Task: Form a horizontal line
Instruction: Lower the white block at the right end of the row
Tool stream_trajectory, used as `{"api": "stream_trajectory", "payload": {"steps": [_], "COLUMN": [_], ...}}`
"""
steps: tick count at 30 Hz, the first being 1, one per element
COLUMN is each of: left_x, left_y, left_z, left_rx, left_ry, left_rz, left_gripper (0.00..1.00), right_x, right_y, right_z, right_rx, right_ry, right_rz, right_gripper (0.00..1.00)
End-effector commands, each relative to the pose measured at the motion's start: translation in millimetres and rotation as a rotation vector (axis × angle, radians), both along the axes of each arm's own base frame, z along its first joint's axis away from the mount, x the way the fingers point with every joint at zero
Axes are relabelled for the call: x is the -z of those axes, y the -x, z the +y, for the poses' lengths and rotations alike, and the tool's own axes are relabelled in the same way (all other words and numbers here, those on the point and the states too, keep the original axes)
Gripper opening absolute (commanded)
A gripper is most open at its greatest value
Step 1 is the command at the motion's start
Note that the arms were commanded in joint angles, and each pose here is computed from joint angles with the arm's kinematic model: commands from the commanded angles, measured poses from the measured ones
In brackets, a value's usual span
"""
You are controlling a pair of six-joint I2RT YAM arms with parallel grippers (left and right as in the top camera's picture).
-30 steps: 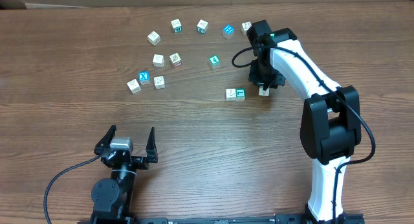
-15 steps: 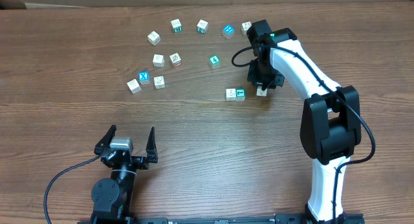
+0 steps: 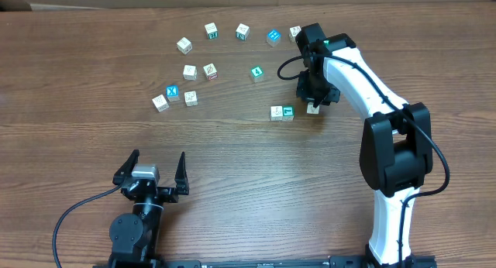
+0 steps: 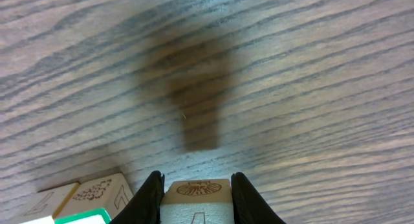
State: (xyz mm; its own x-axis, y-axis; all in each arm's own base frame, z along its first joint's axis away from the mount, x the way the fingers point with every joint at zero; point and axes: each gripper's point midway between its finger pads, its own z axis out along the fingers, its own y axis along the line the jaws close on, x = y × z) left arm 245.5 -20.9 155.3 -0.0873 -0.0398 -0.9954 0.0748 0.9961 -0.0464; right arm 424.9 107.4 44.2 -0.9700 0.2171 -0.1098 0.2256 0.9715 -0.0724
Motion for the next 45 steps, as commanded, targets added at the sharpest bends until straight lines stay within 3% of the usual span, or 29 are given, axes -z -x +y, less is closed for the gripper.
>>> {"api": "stream_trajectory", "payload": {"steps": [1, 45], "left_x": [-1, -1], "left_y": [0, 0], "left_z": [0, 0], "left_rx": [-0.001, -0.001], "left_ry": [-0.019, -0.019], "left_rz": [-0.01, -0.009], "left_gripper": [1.0, 1.0], "right_x": [-5, 10], "right_y": [-1, 2], "right_z": [-1, -2], "right_rx": [-0.003, -0.002], "right_ry": [-0.001, -0.001], "right_rz": [-0.017, -0.015], "right_gripper": [0.23, 0.27]}}
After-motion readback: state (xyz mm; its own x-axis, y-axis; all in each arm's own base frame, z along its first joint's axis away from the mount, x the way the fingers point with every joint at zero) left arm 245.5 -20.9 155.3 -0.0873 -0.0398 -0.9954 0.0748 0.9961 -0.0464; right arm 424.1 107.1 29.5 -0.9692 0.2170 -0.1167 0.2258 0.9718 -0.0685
